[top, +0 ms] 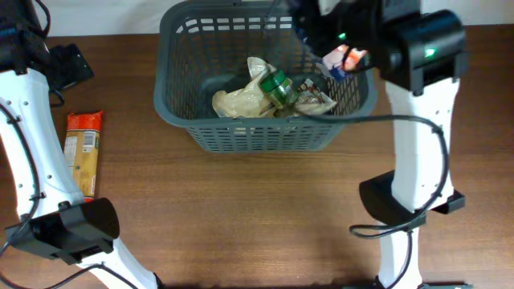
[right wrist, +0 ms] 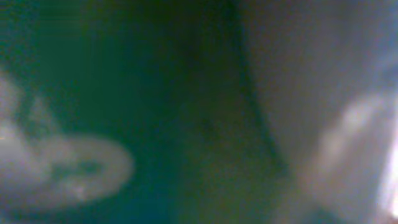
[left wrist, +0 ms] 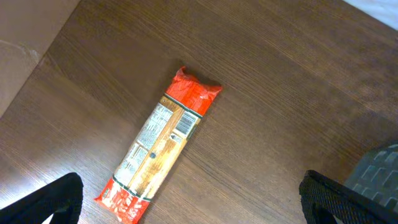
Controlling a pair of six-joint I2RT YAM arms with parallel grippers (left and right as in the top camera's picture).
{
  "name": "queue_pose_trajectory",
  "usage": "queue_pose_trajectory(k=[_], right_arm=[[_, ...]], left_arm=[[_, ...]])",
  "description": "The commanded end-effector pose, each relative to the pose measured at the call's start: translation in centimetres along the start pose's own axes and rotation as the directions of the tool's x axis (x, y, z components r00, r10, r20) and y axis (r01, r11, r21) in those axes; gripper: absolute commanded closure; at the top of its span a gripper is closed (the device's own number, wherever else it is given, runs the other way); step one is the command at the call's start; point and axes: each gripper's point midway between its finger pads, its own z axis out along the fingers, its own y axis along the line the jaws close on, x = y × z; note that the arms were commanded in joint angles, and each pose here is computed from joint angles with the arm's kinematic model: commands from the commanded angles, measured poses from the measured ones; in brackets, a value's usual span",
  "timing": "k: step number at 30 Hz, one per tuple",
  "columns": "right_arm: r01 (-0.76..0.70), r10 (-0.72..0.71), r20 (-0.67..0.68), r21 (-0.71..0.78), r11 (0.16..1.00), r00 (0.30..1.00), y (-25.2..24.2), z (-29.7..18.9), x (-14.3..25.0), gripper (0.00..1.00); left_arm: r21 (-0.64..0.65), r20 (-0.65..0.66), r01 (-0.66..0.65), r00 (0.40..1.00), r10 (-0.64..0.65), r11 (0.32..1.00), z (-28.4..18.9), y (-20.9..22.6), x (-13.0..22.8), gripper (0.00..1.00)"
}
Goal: Pack container
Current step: 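Lift the tissue box with the right gripper and carry it over the basket, then lower the tissue box into the basket and open the right gripper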
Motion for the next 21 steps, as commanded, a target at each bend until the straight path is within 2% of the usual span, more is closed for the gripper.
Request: queue_pose_trajectory(k=[1, 4, 10, 21], right_arm=[[0.156, -0.156, -0.005, -0.012, 0.988, 0.988, 0.7, -1.2, 0.1, 0.96], [0.219, -0.223, -0.049, -0.08, 0.972, 0.974, 1.6, -0.4, 1.5, 0.96], [0.255, -0.288, -0.168, -0.195, 0.947, 0.943, 2.7, 2.9, 5.1, 0.96], [0.19, -0.341, -0.344, -0.404, 0.895, 0.875, 5.1, 10.1, 13.3, 0.96]], left_arm=[[0.006, 0.004, -0.011, 1.0, 0.011, 1.0, 0.1, 0.0, -0.2, 0.01], [0.008, 0.012, -0.009, 1.0, 0.009, 1.0, 0.1, 0.0, -0.4, 0.01], [0.009, 0.019, -0.008, 1.0, 0.007, 1.0, 0.1, -0.1, -0.6, 0.01], [0.009, 0.02, -0.008, 1.0, 0.008, 1.0, 0.1, -0.1, -0.6, 0.01]])
